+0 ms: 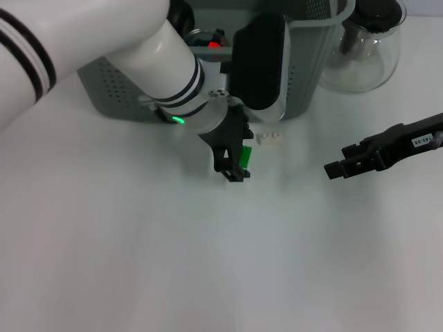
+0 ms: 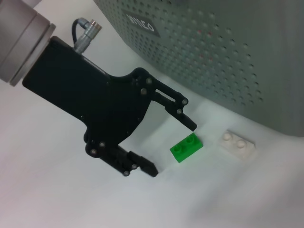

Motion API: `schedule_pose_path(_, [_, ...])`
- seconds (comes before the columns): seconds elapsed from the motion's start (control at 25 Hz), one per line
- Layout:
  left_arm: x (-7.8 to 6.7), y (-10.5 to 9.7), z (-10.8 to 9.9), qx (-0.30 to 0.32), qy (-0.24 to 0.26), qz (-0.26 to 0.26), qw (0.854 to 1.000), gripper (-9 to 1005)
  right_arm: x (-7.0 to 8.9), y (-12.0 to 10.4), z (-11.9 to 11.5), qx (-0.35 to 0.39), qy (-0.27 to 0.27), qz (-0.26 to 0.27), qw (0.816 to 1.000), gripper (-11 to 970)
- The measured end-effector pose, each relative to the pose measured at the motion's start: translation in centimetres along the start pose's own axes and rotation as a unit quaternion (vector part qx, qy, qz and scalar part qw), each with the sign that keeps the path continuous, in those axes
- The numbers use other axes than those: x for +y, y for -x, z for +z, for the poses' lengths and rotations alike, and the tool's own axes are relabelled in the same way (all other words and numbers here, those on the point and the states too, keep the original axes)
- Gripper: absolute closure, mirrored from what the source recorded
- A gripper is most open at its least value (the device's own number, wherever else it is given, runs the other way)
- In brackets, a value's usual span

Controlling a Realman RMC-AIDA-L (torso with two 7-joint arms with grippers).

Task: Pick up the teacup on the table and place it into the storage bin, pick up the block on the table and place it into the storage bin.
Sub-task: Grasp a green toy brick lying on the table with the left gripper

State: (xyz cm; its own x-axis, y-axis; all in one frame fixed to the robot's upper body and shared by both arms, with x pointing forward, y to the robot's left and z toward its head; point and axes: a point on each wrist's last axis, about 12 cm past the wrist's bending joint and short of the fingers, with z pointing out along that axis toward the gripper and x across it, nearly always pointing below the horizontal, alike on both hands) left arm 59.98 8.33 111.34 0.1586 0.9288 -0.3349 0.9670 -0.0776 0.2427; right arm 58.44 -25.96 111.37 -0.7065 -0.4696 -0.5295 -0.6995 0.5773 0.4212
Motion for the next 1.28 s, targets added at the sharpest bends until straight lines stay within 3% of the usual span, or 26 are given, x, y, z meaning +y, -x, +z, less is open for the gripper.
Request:
schedule_pose_path(0.4, [0.9, 0.6, 0.8, 0.026, -0.002, 0.017, 1.0, 417, 0.0, 0.1, 0.0, 0.0, -0.001, -0.002, 1.0, 215])
schedule_pose_path(1.28, [0.6, 1.0, 1.5, 0.044, -0.006, 0.049, 0.998, 418, 0.0, 0.2, 0.1, -0.002, -0.004, -0.003, 1.0, 215])
